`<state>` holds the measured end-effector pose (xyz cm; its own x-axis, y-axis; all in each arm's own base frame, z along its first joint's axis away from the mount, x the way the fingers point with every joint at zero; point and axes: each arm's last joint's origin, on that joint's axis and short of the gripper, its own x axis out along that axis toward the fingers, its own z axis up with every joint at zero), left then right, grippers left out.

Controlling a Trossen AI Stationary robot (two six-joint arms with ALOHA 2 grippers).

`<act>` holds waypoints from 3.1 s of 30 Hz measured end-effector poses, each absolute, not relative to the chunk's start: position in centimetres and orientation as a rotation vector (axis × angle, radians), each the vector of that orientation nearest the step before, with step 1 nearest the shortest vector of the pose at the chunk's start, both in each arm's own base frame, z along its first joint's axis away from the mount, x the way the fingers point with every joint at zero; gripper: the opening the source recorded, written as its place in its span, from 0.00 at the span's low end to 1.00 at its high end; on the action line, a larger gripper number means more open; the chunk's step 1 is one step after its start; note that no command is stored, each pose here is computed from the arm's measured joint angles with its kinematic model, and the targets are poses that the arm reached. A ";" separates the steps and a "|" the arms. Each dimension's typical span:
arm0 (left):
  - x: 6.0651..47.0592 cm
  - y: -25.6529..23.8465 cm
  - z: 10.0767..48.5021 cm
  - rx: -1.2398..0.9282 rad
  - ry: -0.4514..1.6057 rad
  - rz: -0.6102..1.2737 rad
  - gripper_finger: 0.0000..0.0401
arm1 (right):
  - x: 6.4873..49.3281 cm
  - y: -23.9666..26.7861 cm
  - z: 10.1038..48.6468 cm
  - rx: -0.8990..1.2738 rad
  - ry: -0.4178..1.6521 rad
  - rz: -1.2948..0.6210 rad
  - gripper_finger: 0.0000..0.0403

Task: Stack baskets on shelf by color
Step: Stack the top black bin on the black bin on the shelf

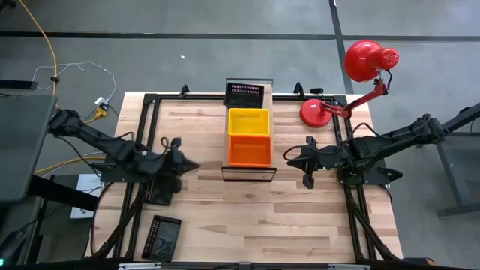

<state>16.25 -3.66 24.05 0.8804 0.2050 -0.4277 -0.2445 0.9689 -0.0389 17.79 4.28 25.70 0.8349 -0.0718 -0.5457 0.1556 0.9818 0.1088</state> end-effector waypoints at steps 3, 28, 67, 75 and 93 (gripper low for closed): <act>14.6 -4.6 23.7 -0.129 0.517 0.150 0.00 | 17.8 4.3 25.7 0.151 0.570 -0.123 0.00; 14.1 -5.1 19.6 -0.028 1.440 0.405 0.44 | 17.8 4.2 25.7 0.165 0.564 -0.143 0.00; 18.3 -0.5 34.3 0.093 0.880 1.038 0.00 | 17.8 4.2 25.7 0.158 0.562 -0.149 0.00; 18.9 3.6 39.3 -0.007 0.443 1.322 0.00 | 18.0 4.3 25.5 0.156 0.570 -0.157 0.00; 28.2 16.7 34.5 -0.560 0.317 1.120 0.00 | 18.5 4.4 25.4 0.160 0.566 -0.158 0.00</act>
<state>28.22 16.73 34.49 0.4114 0.7569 -0.5078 -0.9107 0.3189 -0.2624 18.46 4.38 25.35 0.8323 -0.1049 -0.5443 0.1927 0.9754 0.1067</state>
